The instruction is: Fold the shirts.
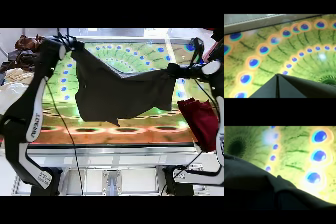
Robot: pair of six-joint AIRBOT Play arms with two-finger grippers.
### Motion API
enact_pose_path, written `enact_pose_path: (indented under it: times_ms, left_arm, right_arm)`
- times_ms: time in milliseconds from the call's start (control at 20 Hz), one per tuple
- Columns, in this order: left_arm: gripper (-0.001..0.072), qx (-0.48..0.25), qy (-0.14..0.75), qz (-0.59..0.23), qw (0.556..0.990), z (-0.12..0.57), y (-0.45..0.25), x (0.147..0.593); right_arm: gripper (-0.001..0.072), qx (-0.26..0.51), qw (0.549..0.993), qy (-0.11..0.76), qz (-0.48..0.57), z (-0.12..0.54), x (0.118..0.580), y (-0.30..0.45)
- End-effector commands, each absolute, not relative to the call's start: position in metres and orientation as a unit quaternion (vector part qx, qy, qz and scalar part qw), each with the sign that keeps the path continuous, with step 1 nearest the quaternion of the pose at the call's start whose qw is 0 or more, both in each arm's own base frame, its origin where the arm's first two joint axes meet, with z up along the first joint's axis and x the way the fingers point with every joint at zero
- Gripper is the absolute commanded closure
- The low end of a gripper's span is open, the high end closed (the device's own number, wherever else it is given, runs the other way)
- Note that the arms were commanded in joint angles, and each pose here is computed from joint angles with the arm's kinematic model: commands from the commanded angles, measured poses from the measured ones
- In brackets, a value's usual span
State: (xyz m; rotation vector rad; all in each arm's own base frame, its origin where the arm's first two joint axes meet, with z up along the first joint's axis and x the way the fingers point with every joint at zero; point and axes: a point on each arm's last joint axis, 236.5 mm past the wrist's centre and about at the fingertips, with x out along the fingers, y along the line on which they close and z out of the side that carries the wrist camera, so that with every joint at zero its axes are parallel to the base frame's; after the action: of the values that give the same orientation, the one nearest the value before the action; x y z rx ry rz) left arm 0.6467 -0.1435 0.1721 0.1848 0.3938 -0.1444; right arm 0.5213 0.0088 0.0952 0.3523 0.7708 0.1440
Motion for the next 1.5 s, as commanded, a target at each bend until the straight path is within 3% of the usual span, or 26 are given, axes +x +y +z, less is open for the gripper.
enact_pose_path:
  times_ms: [0, 50, 100, 200, 300, 500, 800, 1050, 1450]
  left_arm:
    - [0.0405, 0.023, 0.134, -0.087, 0.987, 0.163, -0.163, 0.675]
    - [0.0090, 0.001, 0.110, -0.090, 0.990, 0.178, -0.165, 0.677]
    - [0.0028, -0.027, 0.100, -0.087, 0.991, 0.194, -0.164, 0.677]
    - [0.0028, -0.049, 0.103, -0.074, 0.991, 0.216, -0.155, 0.669]
    - [0.0028, -0.014, 0.130, -0.058, 0.990, 0.232, -0.140, 0.650]
    - [0.0030, 0.100, 0.214, -0.038, 0.971, 0.246, -0.102, 0.587]
    - [0.0029, 0.106, 0.333, -0.035, 0.936, 0.209, -0.070, 0.475]
    - [0.0029, 0.061, 0.361, -0.040, 0.930, 0.179, -0.069, 0.428]
    - [0.0030, 0.030, 0.370, -0.058, 0.927, 0.172, -0.083, 0.424]
  right_arm:
    - [0.0526, 0.196, 0.929, 0.313, 0.016, 0.064, 0.573, -0.019]
    - [0.0297, 0.203, 0.935, 0.291, 0.004, 0.068, 0.582, -0.026]
    - [0.0265, 0.207, 0.940, 0.273, -0.005, 0.073, 0.587, -0.032]
    - [0.0264, 0.206, 0.942, 0.263, -0.017, 0.079, 0.587, -0.048]
    - [0.0265, 0.211, 0.928, 0.307, -0.024, 0.065, 0.568, -0.070]
    - [0.0265, 0.234, 0.853, 0.465, -0.028, 0.001, 0.486, -0.113]
    - [0.0262, 0.296, 0.776, 0.556, -0.033, -0.077, 0.403, -0.119]
    - [0.0262, 0.350, 0.767, 0.538, 0.004, -0.085, 0.404, -0.088]
    - [0.0263, 0.380, 0.749, 0.542, 0.003, -0.093, 0.400, -0.071]
